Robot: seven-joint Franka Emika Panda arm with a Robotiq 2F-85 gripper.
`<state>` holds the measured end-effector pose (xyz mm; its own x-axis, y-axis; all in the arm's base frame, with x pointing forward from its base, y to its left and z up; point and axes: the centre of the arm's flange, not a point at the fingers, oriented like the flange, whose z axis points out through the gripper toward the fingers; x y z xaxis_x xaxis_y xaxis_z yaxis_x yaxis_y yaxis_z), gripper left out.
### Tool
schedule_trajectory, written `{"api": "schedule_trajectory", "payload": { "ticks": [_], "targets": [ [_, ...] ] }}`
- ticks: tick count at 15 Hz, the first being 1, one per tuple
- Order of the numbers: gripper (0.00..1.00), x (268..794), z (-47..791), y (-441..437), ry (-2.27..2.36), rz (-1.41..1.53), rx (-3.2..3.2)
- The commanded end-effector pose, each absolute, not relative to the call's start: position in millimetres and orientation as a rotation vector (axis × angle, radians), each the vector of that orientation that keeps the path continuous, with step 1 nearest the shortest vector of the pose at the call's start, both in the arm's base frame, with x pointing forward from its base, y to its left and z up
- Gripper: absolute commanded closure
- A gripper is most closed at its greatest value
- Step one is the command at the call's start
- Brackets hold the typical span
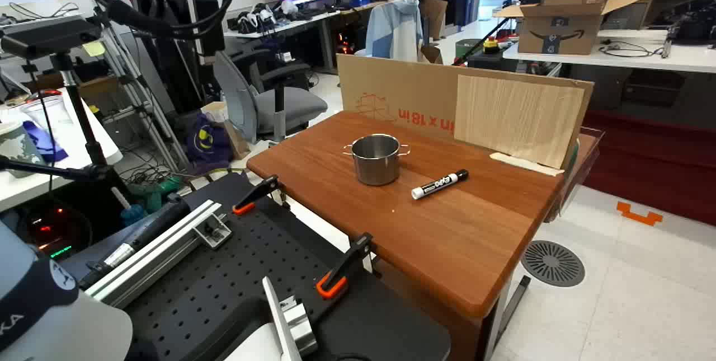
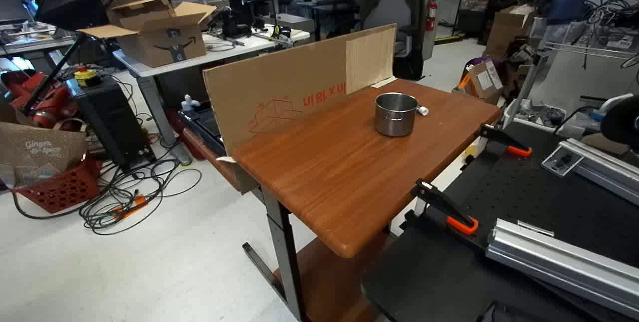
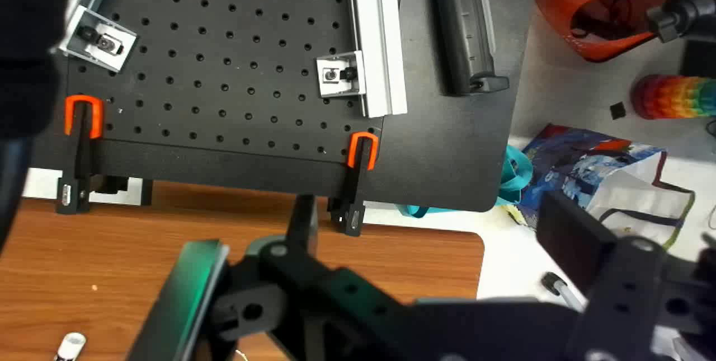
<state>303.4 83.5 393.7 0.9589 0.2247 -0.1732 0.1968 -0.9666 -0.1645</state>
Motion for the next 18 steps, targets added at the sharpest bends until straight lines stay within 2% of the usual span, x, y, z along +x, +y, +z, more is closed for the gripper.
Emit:
{"api": "schedule_trajectory", "payload": {
  "ticks": [1, 6, 18],
  "targets": [
    [0.00, 304, 394, 84, -0.321, 0.285, -2.964],
    [0.00, 311, 390, 74, -0.246, 0.229, -3.011],
    [0.00, 377, 326, -92, 0.309, -0.094, -3.109]
  ]
}}
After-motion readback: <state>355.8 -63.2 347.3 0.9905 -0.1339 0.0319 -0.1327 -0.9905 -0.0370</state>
